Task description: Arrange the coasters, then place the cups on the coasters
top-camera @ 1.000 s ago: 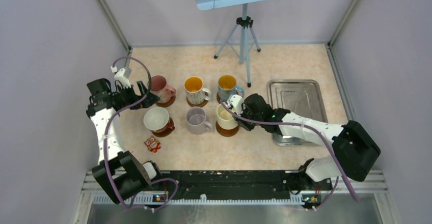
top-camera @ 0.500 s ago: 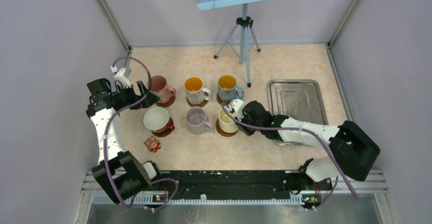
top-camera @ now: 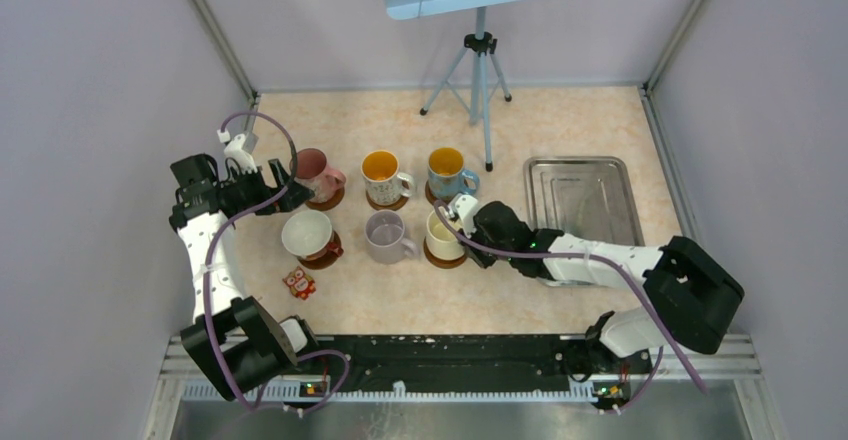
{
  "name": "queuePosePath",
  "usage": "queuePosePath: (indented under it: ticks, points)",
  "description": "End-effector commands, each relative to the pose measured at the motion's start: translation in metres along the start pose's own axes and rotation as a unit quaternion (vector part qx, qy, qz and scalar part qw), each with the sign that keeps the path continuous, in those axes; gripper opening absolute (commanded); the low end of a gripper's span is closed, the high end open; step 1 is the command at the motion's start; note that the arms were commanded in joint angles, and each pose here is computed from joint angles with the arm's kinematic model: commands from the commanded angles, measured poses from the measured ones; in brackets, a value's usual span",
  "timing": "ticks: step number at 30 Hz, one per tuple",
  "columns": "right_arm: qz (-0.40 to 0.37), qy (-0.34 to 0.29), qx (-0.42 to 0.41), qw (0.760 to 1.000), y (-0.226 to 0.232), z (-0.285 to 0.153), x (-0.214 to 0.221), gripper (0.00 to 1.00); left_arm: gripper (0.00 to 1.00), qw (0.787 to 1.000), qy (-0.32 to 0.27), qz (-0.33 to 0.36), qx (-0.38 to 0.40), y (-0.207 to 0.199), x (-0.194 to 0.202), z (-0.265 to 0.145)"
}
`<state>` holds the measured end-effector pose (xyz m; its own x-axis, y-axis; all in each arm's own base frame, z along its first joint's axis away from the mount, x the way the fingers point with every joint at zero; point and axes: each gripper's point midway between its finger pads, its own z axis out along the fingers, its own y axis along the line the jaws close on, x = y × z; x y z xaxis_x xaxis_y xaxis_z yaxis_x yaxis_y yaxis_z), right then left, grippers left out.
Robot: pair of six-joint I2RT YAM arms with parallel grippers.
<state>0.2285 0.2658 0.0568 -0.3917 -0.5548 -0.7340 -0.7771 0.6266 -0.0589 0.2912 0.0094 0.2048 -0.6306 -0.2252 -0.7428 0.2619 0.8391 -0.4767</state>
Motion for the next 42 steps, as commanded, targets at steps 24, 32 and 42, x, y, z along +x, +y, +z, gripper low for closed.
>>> queuePosePath:
  ticks: [24, 32, 42]
  points:
    - [0.027, -0.049, -0.021, 0.998, 0.014, 0.004, -0.026, 0.18, 0.99, 1.0, -0.012, 0.017, 0.007, -0.004, -0.007, -0.001]
    - [0.022, -0.039, -0.037, 0.998, 0.019, 0.001, -0.02, 0.14, 0.99, 1.0, -0.012, 0.018, 0.006, -0.005, -0.006, -0.002]
    - [0.018, -0.036, -0.04, 0.998, 0.022, -0.003, -0.018, 0.0, 0.99, 1.0, -0.011, 0.018, 0.005, -0.004, -0.006, -0.002]
